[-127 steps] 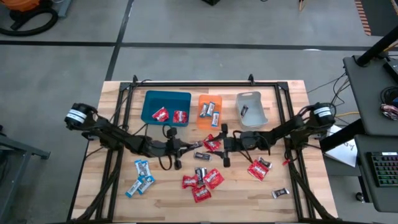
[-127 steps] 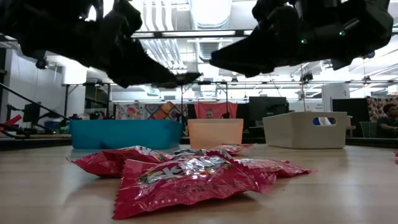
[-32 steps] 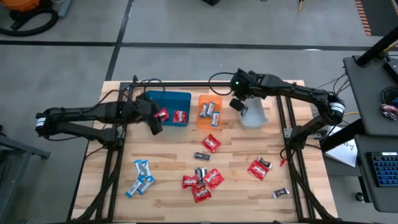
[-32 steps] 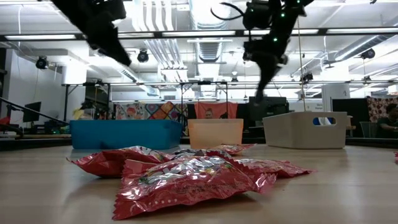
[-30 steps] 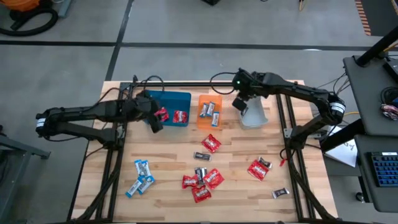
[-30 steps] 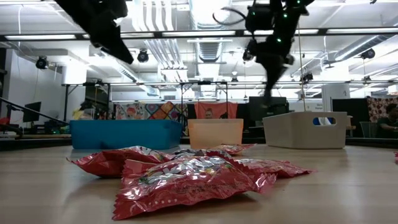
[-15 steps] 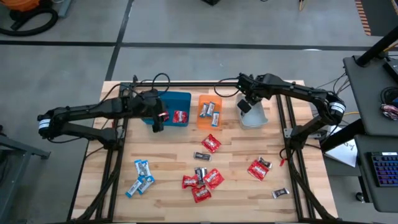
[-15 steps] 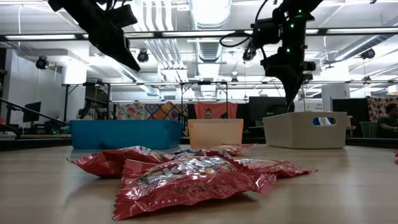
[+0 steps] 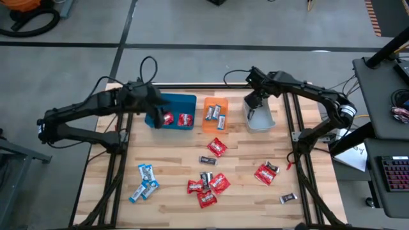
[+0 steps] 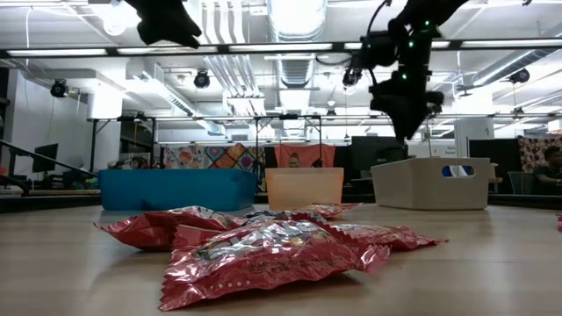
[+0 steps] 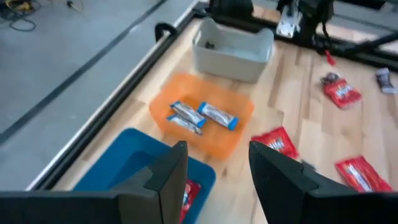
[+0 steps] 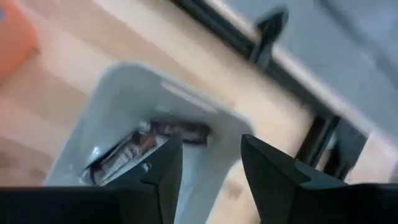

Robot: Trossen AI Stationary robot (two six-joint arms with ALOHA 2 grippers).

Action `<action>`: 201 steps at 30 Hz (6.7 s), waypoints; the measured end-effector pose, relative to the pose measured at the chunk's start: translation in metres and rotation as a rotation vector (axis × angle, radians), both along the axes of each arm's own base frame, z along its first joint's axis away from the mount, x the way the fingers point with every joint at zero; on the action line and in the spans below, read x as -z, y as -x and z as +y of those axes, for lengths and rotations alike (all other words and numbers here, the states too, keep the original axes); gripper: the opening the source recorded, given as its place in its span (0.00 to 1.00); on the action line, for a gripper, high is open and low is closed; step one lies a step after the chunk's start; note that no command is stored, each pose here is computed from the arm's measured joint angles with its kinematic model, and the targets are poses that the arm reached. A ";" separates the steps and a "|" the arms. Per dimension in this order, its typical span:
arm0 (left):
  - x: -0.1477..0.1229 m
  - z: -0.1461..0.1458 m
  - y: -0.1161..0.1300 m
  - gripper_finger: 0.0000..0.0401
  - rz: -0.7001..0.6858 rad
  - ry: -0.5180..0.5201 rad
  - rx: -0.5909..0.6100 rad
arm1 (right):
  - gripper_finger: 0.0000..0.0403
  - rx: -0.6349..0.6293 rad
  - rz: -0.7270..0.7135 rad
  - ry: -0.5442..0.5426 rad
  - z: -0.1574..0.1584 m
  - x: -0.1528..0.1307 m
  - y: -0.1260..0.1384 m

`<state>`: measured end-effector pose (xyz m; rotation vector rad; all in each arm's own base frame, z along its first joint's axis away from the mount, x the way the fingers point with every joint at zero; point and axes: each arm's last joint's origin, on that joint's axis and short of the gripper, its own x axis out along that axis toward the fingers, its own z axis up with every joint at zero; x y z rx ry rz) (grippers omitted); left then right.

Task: Sort candy
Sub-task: Put the white chocolate bar into the orange bin, then put the brown chocolate bar into the gray bin

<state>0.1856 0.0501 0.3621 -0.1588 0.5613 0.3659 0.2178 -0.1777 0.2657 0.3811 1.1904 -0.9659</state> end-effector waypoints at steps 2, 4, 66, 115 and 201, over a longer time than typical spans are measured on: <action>-0.002 -0.003 0.002 0.39 0.014 0.012 0.010 | 0.38 -0.031 -0.036 0.024 0.004 -0.006 -0.003; -0.003 -0.006 0.004 0.39 0.029 0.077 -0.005 | 0.38 -0.033 -0.074 0.035 0.012 -0.010 -0.005; 0.231 -0.185 -0.017 0.18 0.755 0.473 -0.756 | 0.45 -0.264 -0.131 0.105 0.055 0.014 -0.013; 0.090 -0.043 -0.131 0.00 -0.464 -0.215 0.569 | 0.45 -1.259 -1.053 0.269 0.133 0.012 -0.071; 0.153 -0.086 -0.109 0.28 0.184 -0.021 0.380 | 0.42 -0.833 -0.355 -0.060 0.118 0.014 -0.094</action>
